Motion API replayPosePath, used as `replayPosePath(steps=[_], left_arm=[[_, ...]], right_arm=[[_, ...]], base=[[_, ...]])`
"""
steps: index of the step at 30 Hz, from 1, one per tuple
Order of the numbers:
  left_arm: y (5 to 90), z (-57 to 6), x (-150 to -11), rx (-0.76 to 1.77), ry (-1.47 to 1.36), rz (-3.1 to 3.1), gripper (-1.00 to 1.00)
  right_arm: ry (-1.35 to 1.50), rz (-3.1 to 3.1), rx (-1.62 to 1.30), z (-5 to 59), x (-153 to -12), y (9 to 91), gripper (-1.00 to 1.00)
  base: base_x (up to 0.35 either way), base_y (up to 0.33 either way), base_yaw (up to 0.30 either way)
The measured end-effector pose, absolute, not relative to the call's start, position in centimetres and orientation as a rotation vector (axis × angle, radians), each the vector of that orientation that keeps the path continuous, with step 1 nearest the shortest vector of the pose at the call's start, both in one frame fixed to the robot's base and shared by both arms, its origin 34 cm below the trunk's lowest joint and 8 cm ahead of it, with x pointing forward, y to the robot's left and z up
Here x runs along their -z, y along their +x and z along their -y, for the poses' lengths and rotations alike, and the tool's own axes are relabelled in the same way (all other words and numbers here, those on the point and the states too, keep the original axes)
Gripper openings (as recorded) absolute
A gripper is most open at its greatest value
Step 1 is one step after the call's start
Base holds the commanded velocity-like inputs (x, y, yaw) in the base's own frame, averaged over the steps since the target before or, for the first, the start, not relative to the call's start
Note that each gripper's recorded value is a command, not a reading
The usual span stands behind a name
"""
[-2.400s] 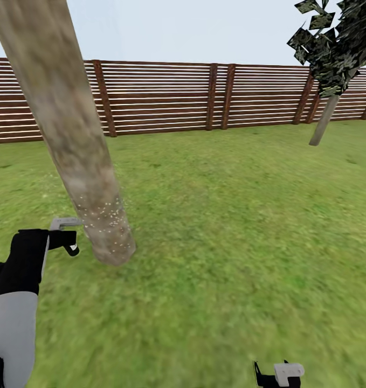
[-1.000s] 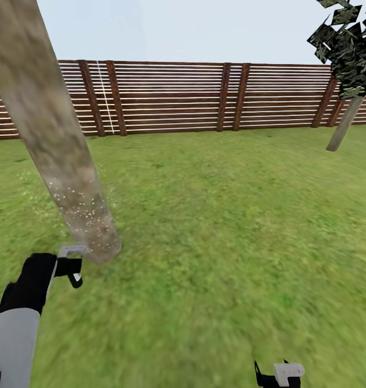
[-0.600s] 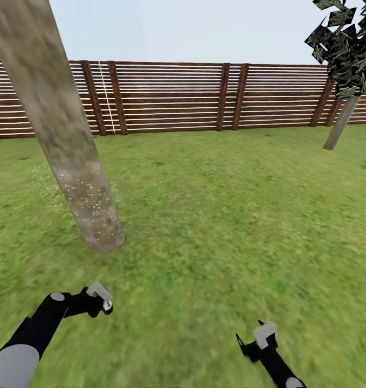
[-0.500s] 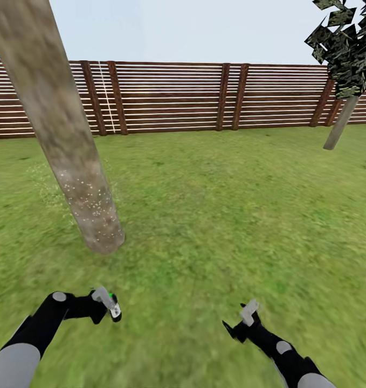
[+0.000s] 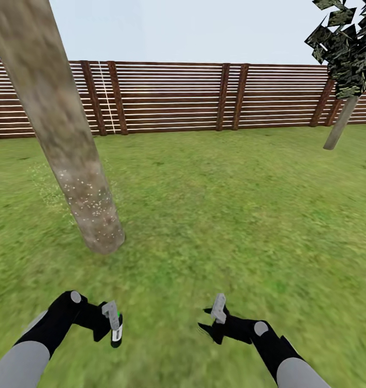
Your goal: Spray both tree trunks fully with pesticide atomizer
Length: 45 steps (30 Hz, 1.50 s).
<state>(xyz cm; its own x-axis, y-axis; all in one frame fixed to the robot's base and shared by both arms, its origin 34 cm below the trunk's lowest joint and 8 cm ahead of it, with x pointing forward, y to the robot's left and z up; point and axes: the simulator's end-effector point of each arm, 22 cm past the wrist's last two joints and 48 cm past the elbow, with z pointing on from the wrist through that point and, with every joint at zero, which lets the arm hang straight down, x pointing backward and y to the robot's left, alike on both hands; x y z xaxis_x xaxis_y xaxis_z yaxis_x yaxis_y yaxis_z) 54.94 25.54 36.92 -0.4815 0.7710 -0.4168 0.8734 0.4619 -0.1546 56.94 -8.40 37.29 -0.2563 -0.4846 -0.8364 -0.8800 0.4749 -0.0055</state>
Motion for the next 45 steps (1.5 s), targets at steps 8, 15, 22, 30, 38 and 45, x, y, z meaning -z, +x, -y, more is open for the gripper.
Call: replayPosePath(steps=[8, 15, 22, 30, 38, 45], left_arm=[[53.5, -21.4, -35.5, 0.491, 1.571, -2.411, -1.00], [53.3, -18.8, -35.0, 0.460, 1.650, -2.381, -1.00], [52.5, -16.0, -34.9, 0.468, 1.757, -2.322, -1.00], [51.7, -14.0, -34.6, 0.437, 1.828, -2.334, -1.00], [51.6, -12.0, -34.2, 0.386, 1.868, -2.302, -1.00], [50.4, -11.0, -33.7, 0.479, 1.823, -2.316, -1.00]], right_arm=[[-1.305, -1.776, -0.732, -0.2, -38.7, 54.0, -1.00], [-1.303, -1.758, -0.759, -1.9, -39.2, 53.6, -1.00], [-1.303, -1.758, -0.759, -1.9, -39.2, 53.6, -1.00], [-1.303, -1.758, -0.759, -1.9, -39.2, 53.6, -1.00], [-1.302, -1.758, -0.759, -1.9, -39.2, 53.6, -1.00], [-1.302, -1.758, -0.759, -1.9, -39.2, 53.6, -1.00]], base=[[0.000, 0.000, 0.000], [0.000, 0.000, 0.000], [0.000, 0.000, 0.000], [0.000, 0.000, 0.000], [0.000, 0.000, 0.000], [0.000, 0.000, 0.000]])
